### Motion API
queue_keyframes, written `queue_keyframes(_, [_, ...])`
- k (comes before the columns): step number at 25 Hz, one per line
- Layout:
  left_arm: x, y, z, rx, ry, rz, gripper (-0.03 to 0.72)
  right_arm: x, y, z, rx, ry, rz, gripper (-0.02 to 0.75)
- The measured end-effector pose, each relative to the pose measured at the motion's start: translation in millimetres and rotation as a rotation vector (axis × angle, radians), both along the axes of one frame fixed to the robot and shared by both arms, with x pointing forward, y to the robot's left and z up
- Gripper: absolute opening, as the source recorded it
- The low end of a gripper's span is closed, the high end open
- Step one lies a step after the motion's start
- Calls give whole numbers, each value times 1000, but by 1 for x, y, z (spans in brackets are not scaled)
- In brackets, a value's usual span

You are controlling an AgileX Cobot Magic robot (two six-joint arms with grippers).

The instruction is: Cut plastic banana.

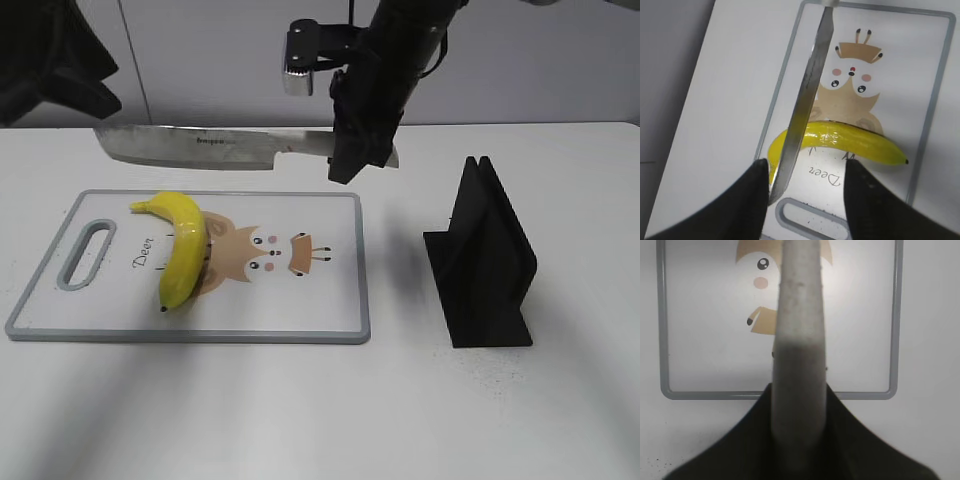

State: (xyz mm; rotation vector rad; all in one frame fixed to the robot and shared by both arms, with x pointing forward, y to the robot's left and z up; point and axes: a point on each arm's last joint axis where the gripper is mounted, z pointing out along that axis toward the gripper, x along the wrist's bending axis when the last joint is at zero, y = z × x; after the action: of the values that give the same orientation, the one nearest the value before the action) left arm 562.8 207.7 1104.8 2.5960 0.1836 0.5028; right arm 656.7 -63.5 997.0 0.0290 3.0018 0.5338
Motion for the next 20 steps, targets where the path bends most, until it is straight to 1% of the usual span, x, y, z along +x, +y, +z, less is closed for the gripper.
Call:
queue_keyframes(5, [6, -3, -10, -2, 27, -22, 473, -6, 10, 1, 1, -5, 31, 182])
queue_keyframes(14, [23, -6, -41, 8, 99, -17, 457, -9, 18, 0, 14, -5, 43, 182])
queue_keyframes(17, [31, -2, -49, 9, 95, 9, 457, -9, 18, 0, 20, -2, 42, 182])
queue_keyframes(20, [37, 7, -57, 11, 117, 37, 455, -9, 18, 0, 22, -3, 41, 182])
